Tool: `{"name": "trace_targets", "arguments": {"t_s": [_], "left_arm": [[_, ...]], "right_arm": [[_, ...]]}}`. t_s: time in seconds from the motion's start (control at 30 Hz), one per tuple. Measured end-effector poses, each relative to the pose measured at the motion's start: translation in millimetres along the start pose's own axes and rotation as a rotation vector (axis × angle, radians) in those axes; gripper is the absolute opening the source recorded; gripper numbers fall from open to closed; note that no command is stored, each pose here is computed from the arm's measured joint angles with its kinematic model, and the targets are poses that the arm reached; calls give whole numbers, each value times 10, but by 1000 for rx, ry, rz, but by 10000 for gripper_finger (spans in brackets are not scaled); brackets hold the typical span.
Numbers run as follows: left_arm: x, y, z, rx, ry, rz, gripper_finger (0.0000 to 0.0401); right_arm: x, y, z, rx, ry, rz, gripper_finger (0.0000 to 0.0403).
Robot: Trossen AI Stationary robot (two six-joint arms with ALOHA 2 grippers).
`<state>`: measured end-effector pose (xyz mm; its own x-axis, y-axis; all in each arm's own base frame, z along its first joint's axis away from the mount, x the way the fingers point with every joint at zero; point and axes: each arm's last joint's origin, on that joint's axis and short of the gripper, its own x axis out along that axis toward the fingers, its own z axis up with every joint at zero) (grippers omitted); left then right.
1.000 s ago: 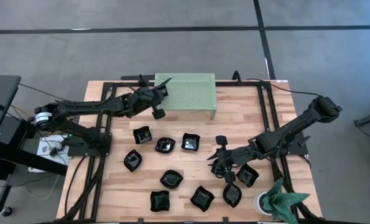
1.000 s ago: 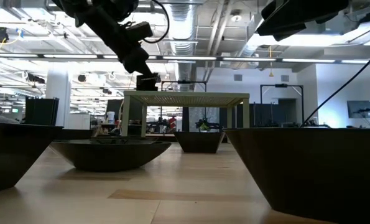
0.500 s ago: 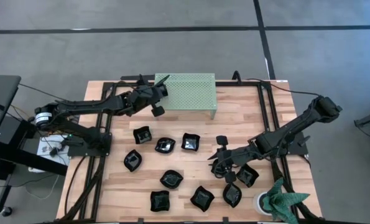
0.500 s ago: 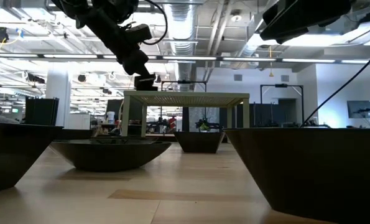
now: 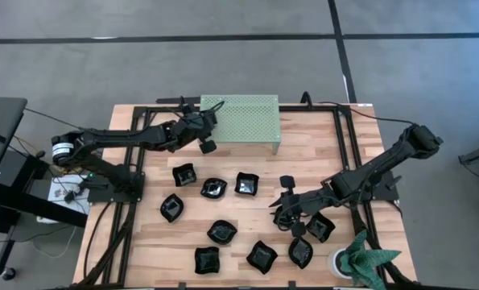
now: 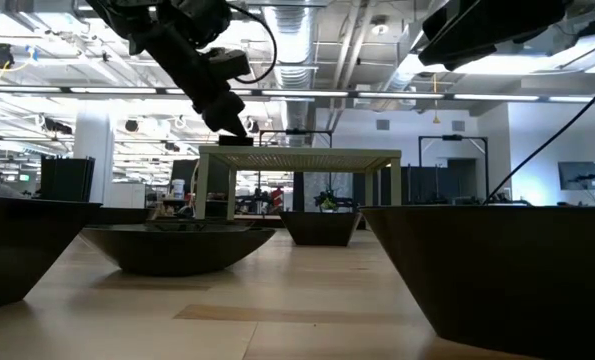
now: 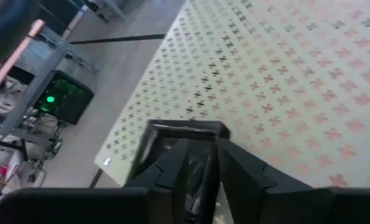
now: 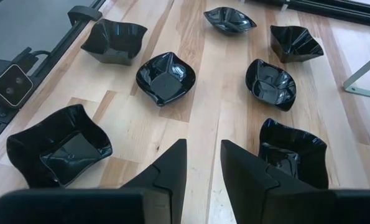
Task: Pick & Place Mini shaped plates
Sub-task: Stack the black square plate on top of the black square plate on the shelf, then put the black distorted square plate on the shelf
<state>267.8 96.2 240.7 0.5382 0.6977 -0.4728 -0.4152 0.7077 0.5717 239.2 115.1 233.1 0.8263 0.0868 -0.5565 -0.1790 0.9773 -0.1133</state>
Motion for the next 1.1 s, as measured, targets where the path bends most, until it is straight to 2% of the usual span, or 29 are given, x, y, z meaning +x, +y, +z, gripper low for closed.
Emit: {"name": "trace_targets", "arguments": {"t_s": [0.1,0.27,0.33,0.4,0.47,0.6,0.7,0.77,0.9,1.1], "left_arm": [[-62,10,52,-19,-34,33,97],[-366,17,213,-70,-175,31,102],[-522,-18,272,-154,-237,-6,102],[-688,-96,329,-275,-309,-129,102],[-839,-225,379,-344,-366,-310,101],[-1115,-576,423,-322,-414,-602,97],[-1281,-876,402,-259,-404,-705,96],[-1357,-1067,373,-214,-392,-718,97],[-1451,-1404,281,-140,-355,-674,111],[-1422,-1695,167,-176,-271,-629,145]], "right_arm": [[0,0,0,-1,0,0,93],[0,0,0,-5,0,0,93],[0,0,0,-4,0,0,93],[1,0,0,-4,0,0,93],[0,0,0,-4,0,0,93],[5,1,3,-1,-3,-1,93],[77,28,-3,1,-10,-1,93],[154,56,-4,5,-25,5,93],[326,73,-65,4,12,36,93],[559,44,-9,16,50,29,106]]}}
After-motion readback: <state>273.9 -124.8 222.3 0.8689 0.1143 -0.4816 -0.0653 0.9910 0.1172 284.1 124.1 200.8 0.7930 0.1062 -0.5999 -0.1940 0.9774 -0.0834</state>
